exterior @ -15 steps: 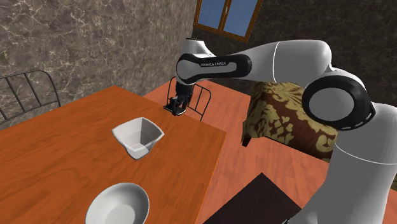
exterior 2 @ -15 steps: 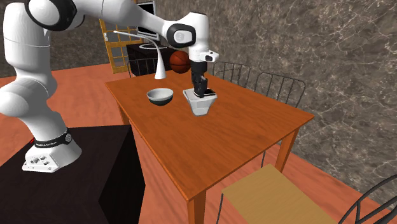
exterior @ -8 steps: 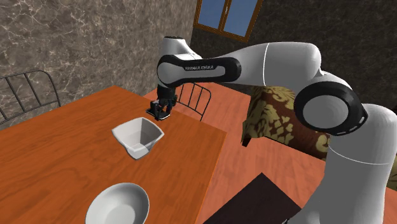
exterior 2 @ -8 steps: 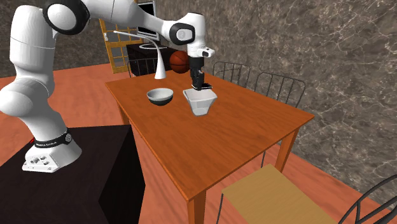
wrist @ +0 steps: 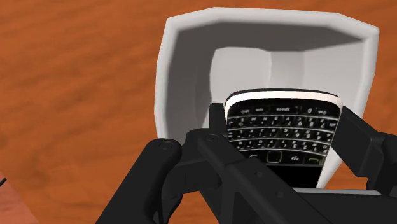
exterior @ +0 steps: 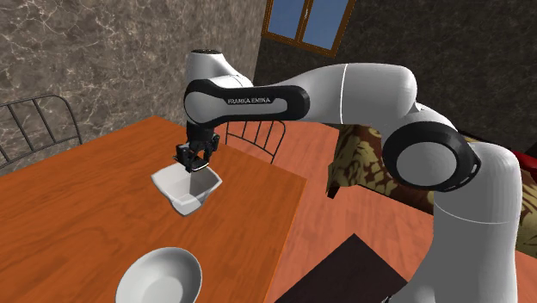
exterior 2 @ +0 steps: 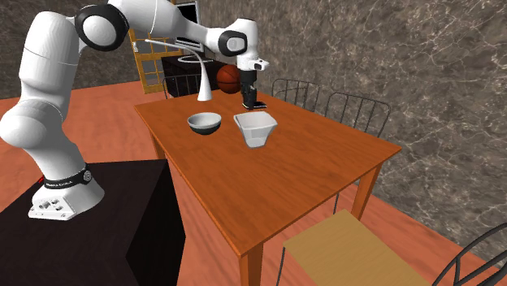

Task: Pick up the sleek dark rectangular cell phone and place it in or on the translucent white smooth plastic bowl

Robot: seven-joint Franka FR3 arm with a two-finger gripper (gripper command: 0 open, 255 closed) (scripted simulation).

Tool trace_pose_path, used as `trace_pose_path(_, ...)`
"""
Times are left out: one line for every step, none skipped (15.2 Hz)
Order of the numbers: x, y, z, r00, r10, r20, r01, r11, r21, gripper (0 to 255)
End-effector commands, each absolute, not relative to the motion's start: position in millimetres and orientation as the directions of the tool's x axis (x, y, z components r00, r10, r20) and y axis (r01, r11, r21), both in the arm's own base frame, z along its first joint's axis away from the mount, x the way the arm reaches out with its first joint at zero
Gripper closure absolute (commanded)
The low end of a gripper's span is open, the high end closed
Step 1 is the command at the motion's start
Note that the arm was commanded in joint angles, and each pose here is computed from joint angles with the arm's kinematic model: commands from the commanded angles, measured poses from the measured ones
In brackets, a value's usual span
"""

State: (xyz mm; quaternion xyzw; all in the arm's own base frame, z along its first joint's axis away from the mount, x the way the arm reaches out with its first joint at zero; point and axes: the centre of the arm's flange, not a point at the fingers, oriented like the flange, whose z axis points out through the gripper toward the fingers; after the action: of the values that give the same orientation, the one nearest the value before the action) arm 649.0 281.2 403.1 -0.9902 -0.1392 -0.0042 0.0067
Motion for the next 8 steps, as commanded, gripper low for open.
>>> trace_pose_path(648.7,282.6,393.4,0.961,0.275,0.011,0.275,-0.961,-0.012,255)
trace_pose_path(648.8,282.7,388.1,0.961,0.275,0.011,0.275,-0.961,-0.012,255)
trace_pose_path(648.8,282.7,382.8,0.961,0.275,0.011,0.275,-0.961,-0.012,255)
trace_pose_path(648.8,282.7,377.5,0.961,0.275,0.011,0.275,-0.961,-0.012,255)
trace_pose_path(648.8,282.7,372.2,0.961,0.275,0.011,0.275,-0.961,-0.012,255)
trace_pose_path(648.8,282.7,366.9,0.961,0.275,0.011,0.275,-0.961,-0.012,255)
trace_pose_path(648.8,282.7,361.7,0.961,0.275,0.011,0.275,-0.961,-0.012,255)
trace_pose_path(648.8,282.7,356.4,0.961,0.275,0.011,0.275,-0.961,-0.012,255)
